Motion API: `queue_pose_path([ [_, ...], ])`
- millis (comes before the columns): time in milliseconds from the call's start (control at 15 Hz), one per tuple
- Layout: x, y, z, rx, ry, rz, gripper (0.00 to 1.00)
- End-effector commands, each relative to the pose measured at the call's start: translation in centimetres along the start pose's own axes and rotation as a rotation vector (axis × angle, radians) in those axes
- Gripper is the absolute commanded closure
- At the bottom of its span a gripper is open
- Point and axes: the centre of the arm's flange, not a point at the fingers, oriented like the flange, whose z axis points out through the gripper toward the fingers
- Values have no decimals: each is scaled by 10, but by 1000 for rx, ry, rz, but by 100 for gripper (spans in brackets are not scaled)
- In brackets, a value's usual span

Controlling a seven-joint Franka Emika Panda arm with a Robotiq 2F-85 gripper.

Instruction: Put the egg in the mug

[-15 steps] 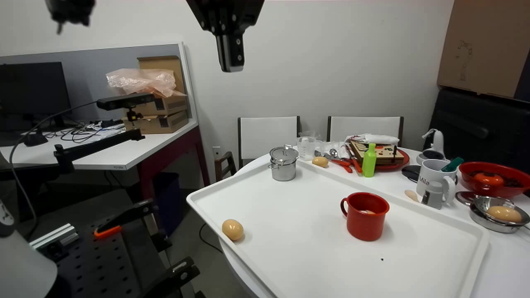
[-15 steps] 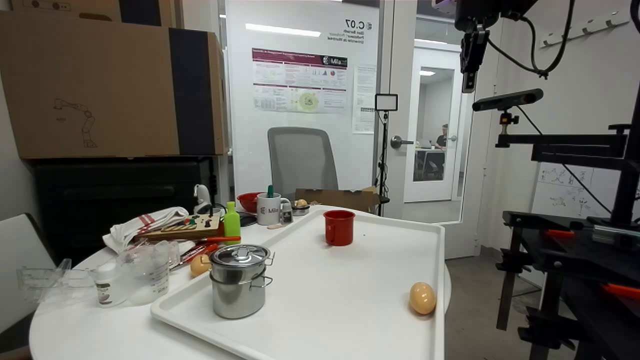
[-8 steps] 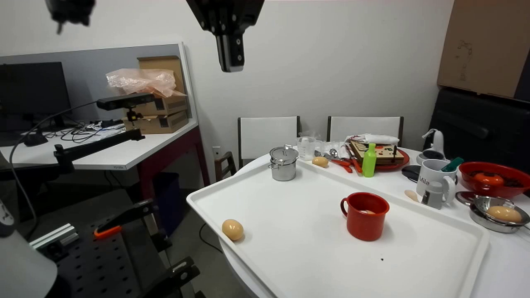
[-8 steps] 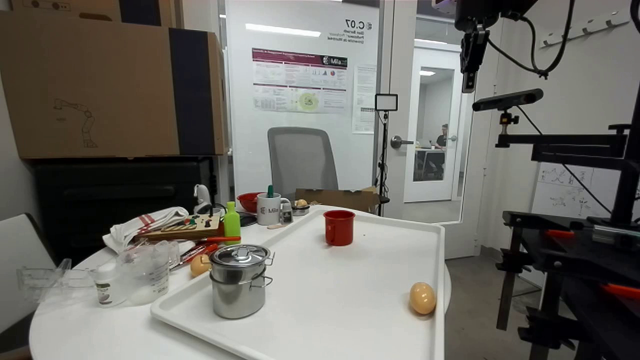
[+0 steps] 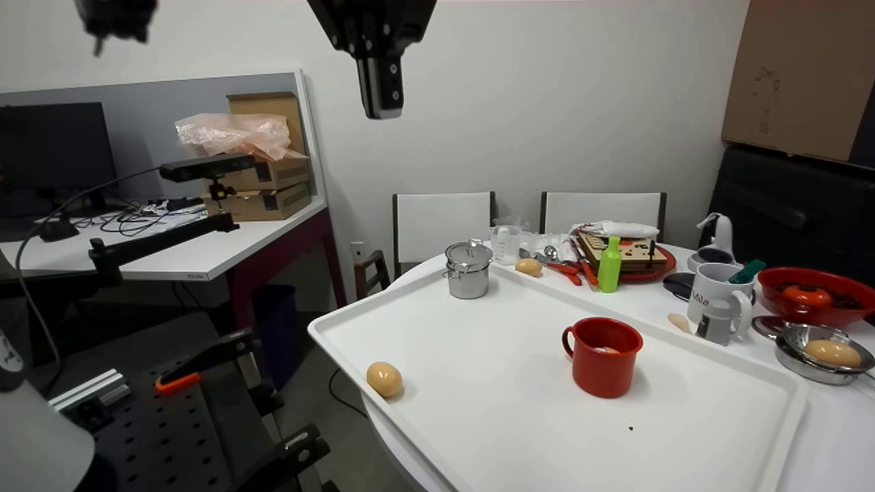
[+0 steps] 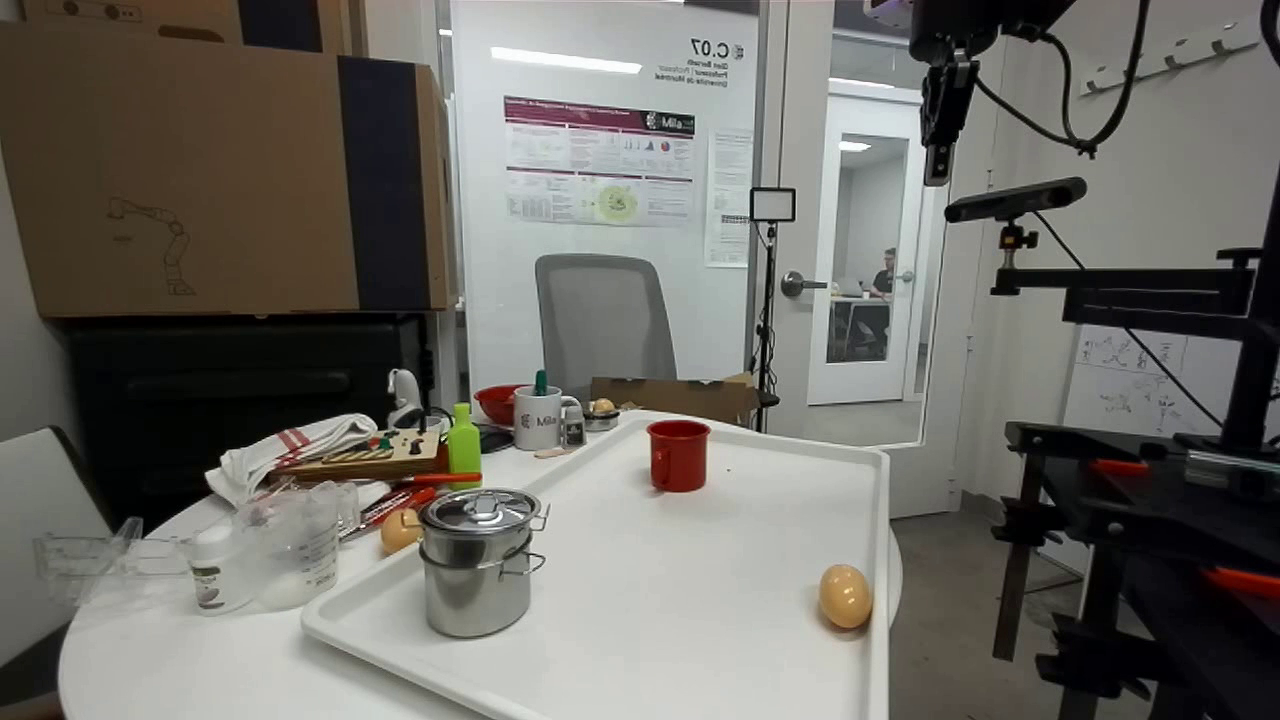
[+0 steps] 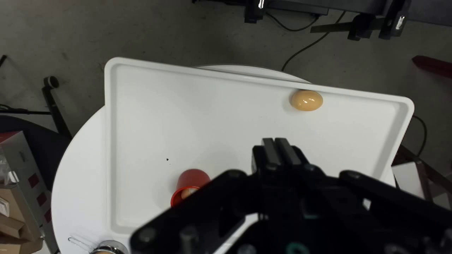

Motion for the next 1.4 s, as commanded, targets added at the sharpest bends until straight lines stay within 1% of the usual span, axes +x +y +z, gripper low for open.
queue_pose_path([
  [0,0,0,-5,-9,-10,-19,92],
  [1067,-1,0,-6,-7,-5,-18,92],
  [1333,-1,0,-6,-9,-1,-16,96],
])
